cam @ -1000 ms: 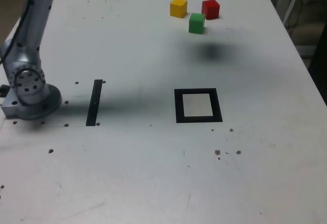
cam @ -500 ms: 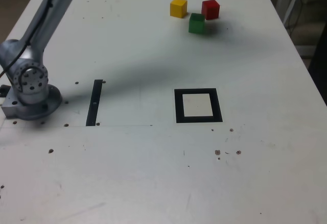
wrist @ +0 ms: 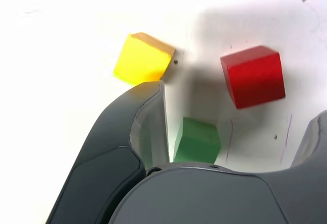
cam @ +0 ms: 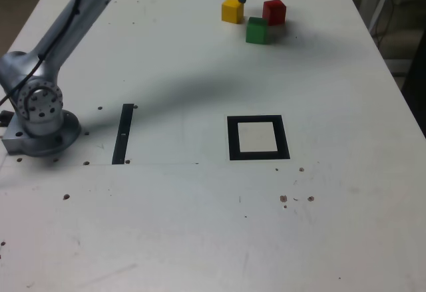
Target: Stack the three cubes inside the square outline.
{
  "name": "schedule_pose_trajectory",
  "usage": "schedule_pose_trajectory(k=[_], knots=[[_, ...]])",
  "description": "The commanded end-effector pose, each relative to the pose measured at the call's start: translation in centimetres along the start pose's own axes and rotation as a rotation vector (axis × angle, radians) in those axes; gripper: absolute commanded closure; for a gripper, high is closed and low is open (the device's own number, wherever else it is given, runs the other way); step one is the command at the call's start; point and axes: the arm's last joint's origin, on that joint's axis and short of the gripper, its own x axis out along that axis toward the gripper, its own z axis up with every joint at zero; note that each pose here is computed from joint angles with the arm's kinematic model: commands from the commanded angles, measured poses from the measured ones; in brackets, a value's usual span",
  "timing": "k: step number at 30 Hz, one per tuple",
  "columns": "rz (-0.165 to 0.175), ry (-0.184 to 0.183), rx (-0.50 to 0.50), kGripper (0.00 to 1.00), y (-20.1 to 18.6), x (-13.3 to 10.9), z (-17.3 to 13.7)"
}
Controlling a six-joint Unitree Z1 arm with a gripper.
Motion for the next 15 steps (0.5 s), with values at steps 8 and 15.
schedule_pose_trajectory(k=[8, 15], knots=[[-0.002, 0.007, 0.007, 0.06, 0.1, 1.9, 1.1], [0.005, -0.011, 0.018, 0.05, 0.0, 2.6, 2.2]])
